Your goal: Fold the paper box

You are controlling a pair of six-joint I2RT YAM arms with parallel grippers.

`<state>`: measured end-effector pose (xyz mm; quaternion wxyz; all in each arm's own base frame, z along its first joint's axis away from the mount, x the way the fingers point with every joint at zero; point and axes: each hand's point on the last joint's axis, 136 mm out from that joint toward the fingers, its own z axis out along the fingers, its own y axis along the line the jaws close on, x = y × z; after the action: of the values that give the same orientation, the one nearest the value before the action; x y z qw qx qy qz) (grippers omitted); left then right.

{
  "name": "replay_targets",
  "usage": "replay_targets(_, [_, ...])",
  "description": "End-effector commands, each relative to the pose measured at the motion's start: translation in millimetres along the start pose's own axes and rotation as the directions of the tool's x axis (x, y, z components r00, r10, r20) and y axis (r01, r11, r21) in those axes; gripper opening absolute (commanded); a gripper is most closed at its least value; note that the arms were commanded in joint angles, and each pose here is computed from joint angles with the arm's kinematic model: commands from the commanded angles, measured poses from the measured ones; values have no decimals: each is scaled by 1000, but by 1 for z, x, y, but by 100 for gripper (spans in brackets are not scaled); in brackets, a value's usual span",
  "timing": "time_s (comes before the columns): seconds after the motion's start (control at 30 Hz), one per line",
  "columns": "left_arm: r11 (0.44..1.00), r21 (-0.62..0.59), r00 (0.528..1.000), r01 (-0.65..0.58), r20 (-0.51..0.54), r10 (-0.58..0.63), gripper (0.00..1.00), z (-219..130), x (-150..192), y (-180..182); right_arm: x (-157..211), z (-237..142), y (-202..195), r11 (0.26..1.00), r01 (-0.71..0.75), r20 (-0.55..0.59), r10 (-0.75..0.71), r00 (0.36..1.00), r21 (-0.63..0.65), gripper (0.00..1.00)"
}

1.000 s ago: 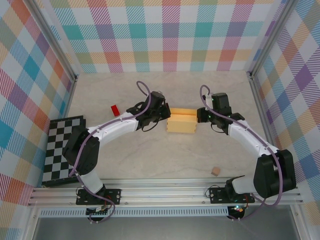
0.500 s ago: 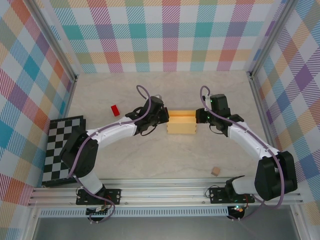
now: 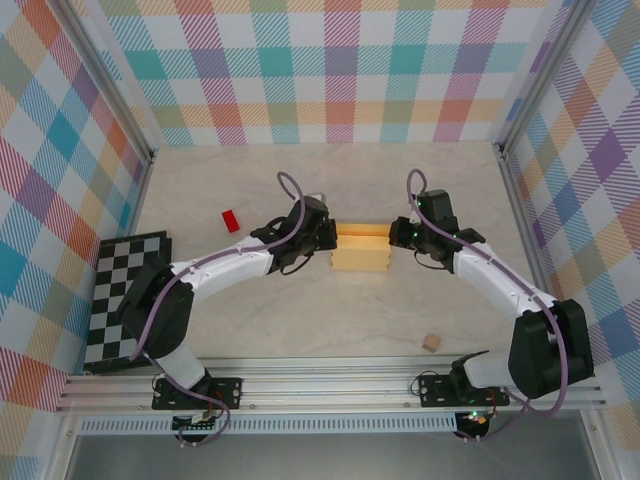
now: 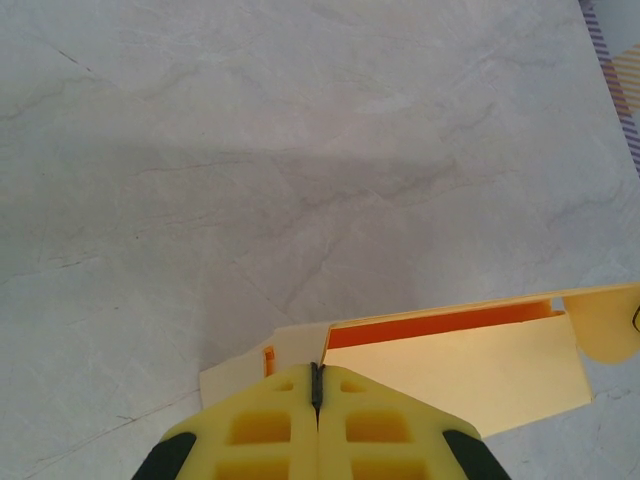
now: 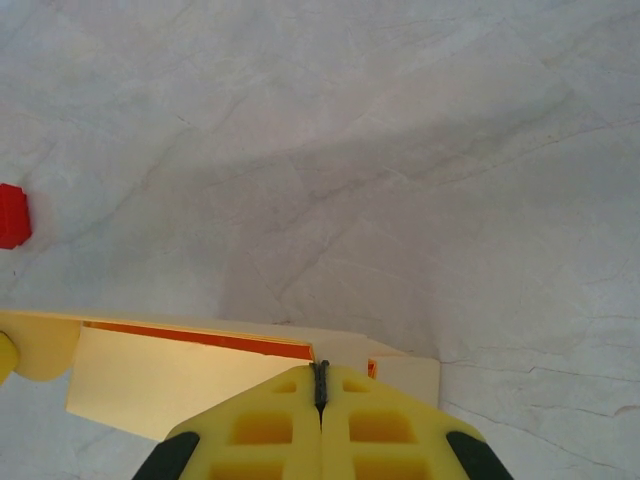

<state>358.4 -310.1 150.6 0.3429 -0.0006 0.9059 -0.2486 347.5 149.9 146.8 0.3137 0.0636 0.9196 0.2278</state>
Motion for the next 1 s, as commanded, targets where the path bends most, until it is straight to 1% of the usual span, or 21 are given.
replay_targets(0.0, [998, -59, 999, -37, -38, 34, 0, -4, 17, 16, 28, 3, -21, 994, -79, -45, 83, 996, 77, 0])
replay_targets(0.13, [996, -50, 996, -75, -45, 73, 0, -6, 19, 16, 37, 4, -26, 995, -53, -23, 55, 998, 84, 0])
replay_targets(0.23, [993, -53, 993, -105, -59, 102, 0, -6, 21, 17, 44, 5, -32, 994, -21, -33, 24, 999, 107, 0])
replay_targets(0.37, [993, -51, 992, -109, -70, 105, 0, -5, 27, 19, 51, 6, -36, 993, -17, -43, 22, 999, 114, 0])
replay_targets(0.5, [993, -38, 991, -116, -71, 113, 0, -3, 40, 22, 55, 5, -38, 993, -10, -36, 14, 999, 121, 0])
replay_targets(0.57, [993, -38, 992, -109, -76, 105, 0, -2, 47, 24, 57, 4, -41, 992, -6, -34, 11, 999, 129, 0])
replay_targets(0.7, [998, -43, 994, -45, -101, 40, 0, 1, 60, 28, 63, 4, -45, 990, -3, -43, 9, 999, 140, 0])
replay_targets(0.97, [998, -64, 994, -29, -109, 22, 0, 2, 81, 42, 74, 4, -50, 987, 7, -41, -1, 999, 159, 0])
